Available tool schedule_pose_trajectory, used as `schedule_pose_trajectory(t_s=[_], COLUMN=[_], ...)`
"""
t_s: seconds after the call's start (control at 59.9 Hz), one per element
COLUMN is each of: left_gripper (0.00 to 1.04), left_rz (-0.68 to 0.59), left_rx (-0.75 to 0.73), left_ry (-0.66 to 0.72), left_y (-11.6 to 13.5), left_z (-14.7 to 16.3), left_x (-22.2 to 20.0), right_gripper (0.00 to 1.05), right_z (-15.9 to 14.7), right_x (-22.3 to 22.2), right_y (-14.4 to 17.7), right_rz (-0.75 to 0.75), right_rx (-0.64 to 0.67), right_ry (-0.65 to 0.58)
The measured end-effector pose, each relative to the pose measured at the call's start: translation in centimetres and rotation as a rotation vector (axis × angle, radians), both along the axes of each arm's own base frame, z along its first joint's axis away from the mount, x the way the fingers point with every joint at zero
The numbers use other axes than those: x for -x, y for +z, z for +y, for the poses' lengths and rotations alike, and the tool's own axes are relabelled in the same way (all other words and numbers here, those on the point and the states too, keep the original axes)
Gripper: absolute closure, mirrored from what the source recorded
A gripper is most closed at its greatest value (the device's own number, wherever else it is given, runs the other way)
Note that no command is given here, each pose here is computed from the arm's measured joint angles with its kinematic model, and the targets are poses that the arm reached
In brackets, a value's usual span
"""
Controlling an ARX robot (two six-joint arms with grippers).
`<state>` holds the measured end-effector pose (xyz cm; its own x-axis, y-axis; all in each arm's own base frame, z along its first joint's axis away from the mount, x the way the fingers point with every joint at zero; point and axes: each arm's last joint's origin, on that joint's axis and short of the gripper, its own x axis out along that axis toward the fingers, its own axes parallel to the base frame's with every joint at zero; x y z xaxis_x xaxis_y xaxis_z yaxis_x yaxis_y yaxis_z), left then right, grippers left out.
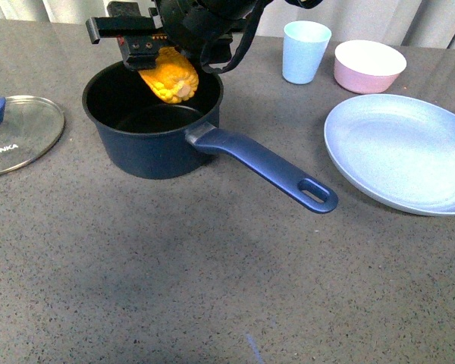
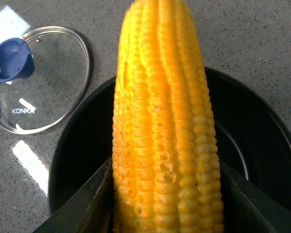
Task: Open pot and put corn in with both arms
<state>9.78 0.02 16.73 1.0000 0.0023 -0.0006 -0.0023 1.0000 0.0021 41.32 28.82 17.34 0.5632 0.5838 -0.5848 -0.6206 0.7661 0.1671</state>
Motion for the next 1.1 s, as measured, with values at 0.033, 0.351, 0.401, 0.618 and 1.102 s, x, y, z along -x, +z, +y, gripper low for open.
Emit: schedule_pose_trajectory(t_s=[0.033, 0.351, 0.401, 0.618, 1.102], left_gripper=[0.09, 0.09, 0.09, 0.09, 0.09], left_rz=[0.000, 0.000, 0.000, 0.000, 0.000], left_rx=[0.000, 0.000, 0.000, 0.000, 0.000], left_ry=[0.000, 0.000, 0.000, 0.000, -0.001], left_y=[0.0, 0.0, 0.0, 0.0, 0.0], left_z=[0.0, 0.0, 0.0, 0.0, 0.0], left_x=[0.0, 0.0, 0.0, 0.0, 0.0], right_gripper=[0.33, 0.09, 0.09, 0.09, 0.26], right_z=[-0.1, -4.0, -5.4, -12.1, -21.9], right_x=[0.1, 1.1, 1.5, 4.4, 12.2], right_y=[0.0, 1.2, 2.2, 6.0, 7.1], right_rz=[-0.004, -0.028, -0.053, -0.187, -0.562], right_rx=[-0.004, -0.087, -0.122, -0.199, -0.160], right_ry=[-0.001, -0.079, -0.109, -0.248, -0.646])
